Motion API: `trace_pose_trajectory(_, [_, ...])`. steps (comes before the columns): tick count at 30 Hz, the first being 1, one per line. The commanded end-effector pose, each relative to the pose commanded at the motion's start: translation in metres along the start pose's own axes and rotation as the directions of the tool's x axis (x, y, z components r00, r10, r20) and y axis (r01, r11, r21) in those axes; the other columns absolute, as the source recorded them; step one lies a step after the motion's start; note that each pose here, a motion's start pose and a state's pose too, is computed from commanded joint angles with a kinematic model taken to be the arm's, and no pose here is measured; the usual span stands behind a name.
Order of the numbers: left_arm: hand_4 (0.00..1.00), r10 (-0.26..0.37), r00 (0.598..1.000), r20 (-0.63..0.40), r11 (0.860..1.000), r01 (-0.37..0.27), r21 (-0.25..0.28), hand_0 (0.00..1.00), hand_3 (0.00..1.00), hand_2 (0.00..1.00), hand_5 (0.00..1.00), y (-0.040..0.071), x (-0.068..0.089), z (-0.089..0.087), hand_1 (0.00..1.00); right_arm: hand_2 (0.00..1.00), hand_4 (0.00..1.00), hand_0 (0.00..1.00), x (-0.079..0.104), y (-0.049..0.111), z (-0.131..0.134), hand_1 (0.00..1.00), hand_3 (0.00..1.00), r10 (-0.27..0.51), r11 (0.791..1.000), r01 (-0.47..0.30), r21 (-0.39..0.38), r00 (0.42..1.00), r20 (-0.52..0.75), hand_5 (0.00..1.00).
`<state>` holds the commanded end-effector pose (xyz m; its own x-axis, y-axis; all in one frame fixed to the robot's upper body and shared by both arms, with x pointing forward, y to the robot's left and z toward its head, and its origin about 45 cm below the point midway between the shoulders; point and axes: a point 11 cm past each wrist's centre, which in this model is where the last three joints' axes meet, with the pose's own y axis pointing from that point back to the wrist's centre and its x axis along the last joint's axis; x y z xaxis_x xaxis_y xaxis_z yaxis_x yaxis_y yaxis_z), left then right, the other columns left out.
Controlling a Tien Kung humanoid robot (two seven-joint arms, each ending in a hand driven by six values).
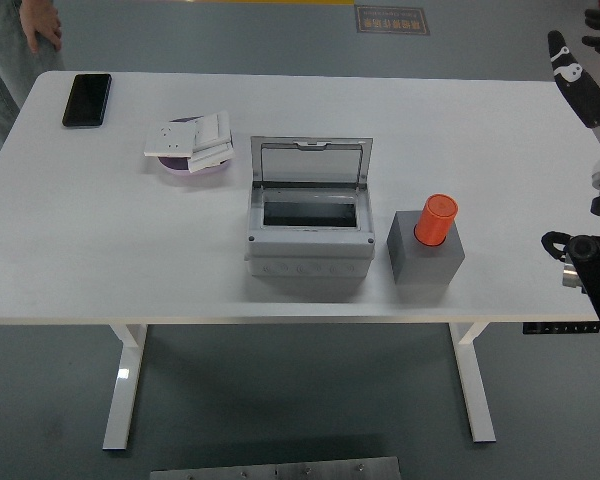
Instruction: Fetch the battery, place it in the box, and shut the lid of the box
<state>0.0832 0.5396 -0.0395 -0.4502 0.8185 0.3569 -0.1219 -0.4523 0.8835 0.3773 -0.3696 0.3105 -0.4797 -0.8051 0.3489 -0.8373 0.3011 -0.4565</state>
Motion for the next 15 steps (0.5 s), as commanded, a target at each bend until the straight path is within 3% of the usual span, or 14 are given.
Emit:
trace_pose_trajectory(7, [0.609,0.0,1.0,-0.006,1.0,0.0,-0.003,0.592,0.567,0.588,0.106,0.0,0.0,0.0,0.741,0.705,0.811,0.72,-0.011,0.011,0.025,0.646,0.684,-0.028,0.998,0.04,-0.049,0.974,0.224,0.506])
trace_pose_trajectory(15, [0.61,0.001,1.0,-0.006,1.0,-0.001,-0.003,0.592,0.567,0.59,0.105,0.0,0.001,0.0,0.74,0.708,0.794,0.741,-0.012,0.015,0.04,0.656,0.692,0.012,0.989,0.062,-0.136,0.877,0.481,0.482])
